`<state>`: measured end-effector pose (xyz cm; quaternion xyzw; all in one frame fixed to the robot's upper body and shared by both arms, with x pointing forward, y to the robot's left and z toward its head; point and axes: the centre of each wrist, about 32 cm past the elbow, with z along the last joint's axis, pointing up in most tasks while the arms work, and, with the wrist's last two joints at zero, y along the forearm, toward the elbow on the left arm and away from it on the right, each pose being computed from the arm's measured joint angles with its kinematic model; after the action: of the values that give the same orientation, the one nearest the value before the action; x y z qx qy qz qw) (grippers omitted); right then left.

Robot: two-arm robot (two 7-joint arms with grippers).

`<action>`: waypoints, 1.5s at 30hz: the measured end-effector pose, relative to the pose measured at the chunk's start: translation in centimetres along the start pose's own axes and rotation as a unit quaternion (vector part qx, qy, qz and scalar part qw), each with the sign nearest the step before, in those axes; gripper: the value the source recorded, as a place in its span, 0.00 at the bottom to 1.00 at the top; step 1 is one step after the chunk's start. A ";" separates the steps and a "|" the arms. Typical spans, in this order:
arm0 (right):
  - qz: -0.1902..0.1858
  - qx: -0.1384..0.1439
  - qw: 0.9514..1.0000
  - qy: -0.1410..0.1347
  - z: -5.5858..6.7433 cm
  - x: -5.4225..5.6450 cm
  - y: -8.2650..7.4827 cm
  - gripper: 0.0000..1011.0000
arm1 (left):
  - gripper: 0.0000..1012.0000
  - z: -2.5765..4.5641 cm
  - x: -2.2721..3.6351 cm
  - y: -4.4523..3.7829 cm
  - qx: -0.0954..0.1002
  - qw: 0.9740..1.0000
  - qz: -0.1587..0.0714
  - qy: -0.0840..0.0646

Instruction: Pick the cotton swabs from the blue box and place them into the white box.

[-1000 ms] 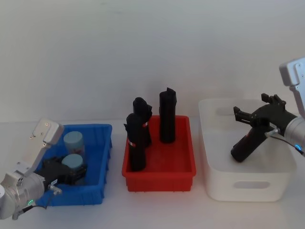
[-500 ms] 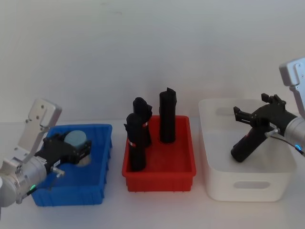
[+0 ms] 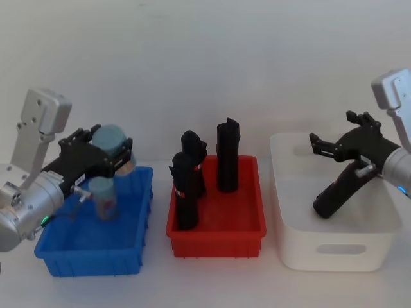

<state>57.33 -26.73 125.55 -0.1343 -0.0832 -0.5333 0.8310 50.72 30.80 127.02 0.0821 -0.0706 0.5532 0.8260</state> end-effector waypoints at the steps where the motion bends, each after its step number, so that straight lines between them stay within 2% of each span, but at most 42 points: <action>1: 0.006 0.006 1.000 -0.007 0.2 0.0 0.1 0.99 | 0.68 0.42 -0.08 0.08 -0.012 1.000 -0.002 0.000; 3: 0.011 0.012 1.000 -0.014 0.4 0.0 0.2 0.99 | 0.68 1.03 -0.20 0.18 -0.027 1.000 -0.005 0.001; 6: 0.026 0.024 0.999 -0.029 0.7 0.0 0.4 0.99 | 0.68 2.50 -0.55 0.35 -0.064 0.998 -0.015 0.002; 10: 0.046 0.039 0.997 -0.046 1.2 -0.1 0.7 0.99 | 0.68 3.68 -0.96 0.44 -0.093 0.995 -0.027 0.005; 13: 0.062 0.050 0.995 -0.059 1.5 -0.2 1.0 0.99 | 0.68 4.83 -1.48 0.49 -0.121 0.992 -0.041 0.009; 14: 0.067 0.054 0.994 -0.063 1.6 -0.2 1.1 0.99 | 0.68 5.36 -1.72 0.51 -0.133 0.990 -0.048 0.012; 16: 0.081 0.064 0.992 -0.074 1.9 -0.2 1.3 0.99 | 0.68 5.95 -2.08 0.50 -0.147 0.988 -0.055 0.014; 19: 0.100 0.075 0.988 -0.086 2.3 -0.3 1.7 0.99 | 0.68 7.07 -2.96 0.42 -0.174 0.982 -0.076 0.023; 21: 0.114 0.084 0.985 -0.095 2.5 -0.4 1.9 0.99 | 0.68 7.53 -3.40 0.36 -0.184 0.979 -0.084 0.028; 22: 0.117 0.085 0.985 -0.096 2.5 -0.4 2.0 0.99 | 0.68 7.86 -3.76 0.31 -0.192 0.977 -0.091 0.033; 24: 0.128 0.091 0.982 -0.101 2.6 -0.4 2.2 0.99 | 0.68 8.15 -4.09 0.26 -0.199 0.974 -0.097 0.038; 25: 0.130 0.093 0.982 -0.101 2.6 -0.4 2.3 0.99 | 0.68 8.39 -4.41 0.20 -0.205 0.972 -0.103 0.044; 32: 0.144 0.110 0.979 -0.096 2.8 -1.0 2.9 0.99 | 0.68 8.92 -5.55 -0.05 -0.219 0.966 -0.123 0.070; 37: 0.156 0.121 0.976 -0.089 3.0 -1.5 3.4 0.99 | 0.68 8.97 -6.03 -0.23 -0.220 0.963 -0.130 0.084; 45: 0.197 0.143 0.967 -0.077 3.7 -2.3 4.8 0.99 | 0.68 8.73 -6.78 -0.84 -0.214 0.961 -0.139 0.105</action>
<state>60.72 -21.75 127.75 -0.0686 -0.1936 -0.3294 0.9216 48.72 22.51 134.09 -0.1466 -0.0880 0.4100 0.8959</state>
